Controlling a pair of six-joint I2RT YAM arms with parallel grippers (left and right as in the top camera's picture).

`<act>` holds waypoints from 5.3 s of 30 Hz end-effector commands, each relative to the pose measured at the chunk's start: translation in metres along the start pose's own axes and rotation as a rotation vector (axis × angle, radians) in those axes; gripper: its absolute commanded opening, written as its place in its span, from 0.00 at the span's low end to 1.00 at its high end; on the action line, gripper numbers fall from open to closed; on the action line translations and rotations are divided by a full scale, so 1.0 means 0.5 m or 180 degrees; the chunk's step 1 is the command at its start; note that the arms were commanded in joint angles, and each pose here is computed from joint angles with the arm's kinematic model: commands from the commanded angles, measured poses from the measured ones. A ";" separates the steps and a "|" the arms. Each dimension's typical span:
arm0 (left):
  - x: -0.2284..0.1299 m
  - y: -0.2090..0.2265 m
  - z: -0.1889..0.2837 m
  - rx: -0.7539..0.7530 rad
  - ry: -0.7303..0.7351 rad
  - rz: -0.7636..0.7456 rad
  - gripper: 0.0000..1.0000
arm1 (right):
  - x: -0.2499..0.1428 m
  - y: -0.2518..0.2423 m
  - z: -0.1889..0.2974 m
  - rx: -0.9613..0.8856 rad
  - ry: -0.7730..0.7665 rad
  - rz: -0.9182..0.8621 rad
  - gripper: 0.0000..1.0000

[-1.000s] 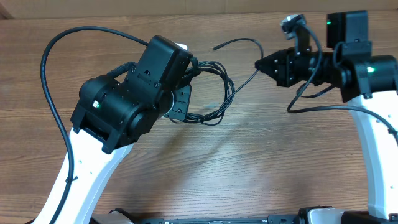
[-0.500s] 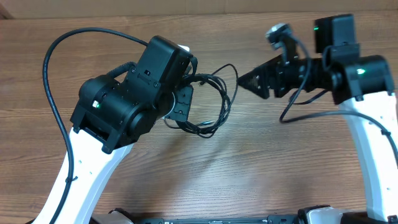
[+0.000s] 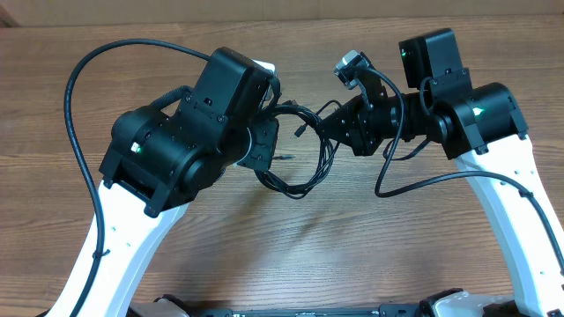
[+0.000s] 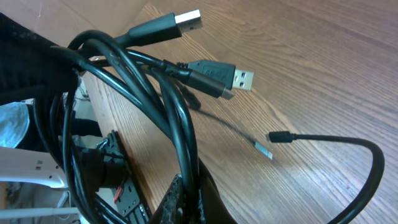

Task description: Untangle cables

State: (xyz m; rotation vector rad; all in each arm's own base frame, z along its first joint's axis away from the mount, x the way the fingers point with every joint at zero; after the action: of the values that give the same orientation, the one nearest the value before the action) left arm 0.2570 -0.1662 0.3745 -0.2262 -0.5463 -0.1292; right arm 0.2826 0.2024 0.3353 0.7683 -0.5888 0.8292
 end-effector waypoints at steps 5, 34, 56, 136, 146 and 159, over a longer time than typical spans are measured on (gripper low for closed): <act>0.002 0.000 0.013 -0.0013 -0.0049 -0.0054 0.04 | 0.015 -0.053 0.024 -0.0438 -0.0107 0.0050 0.04; 0.005 -0.019 0.007 -0.0191 -0.0009 0.0108 0.04 | -0.002 -0.096 0.093 -0.0298 -0.0345 -0.0175 0.72; 0.021 -0.046 -0.079 -0.0181 0.0233 0.0067 0.04 | 0.012 -0.068 0.061 -0.0241 -0.0283 0.0016 0.04; 0.026 -0.054 0.052 -0.0397 -0.0109 -0.0136 0.04 | -0.025 -0.193 0.160 -0.0998 -0.0379 -0.0307 0.04; 0.016 -0.036 0.069 -0.0298 -0.0140 -0.0133 0.04 | -0.054 -0.253 0.238 -0.1320 -0.0553 -0.0600 0.04; 0.010 -0.024 0.084 -0.0246 -0.0185 -0.0153 0.04 | -0.055 -0.235 0.253 -0.1001 -0.0766 -0.0759 0.71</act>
State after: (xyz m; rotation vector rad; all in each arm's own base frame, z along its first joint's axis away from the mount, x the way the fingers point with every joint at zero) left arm 0.2417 -0.1732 0.4018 -0.2889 -0.5560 -0.1754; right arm 0.3498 0.0184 0.3387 0.5489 -0.7957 0.3550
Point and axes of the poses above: each gripper's point midway between its finger pads, its own z axis back along the fingers, its own y axis along the line the jaws close on, x = y × z, the point moved 3 cm from there along z, back along the fingers, and after that the axes turned 8 degrees about z, right-handed, at the moved point
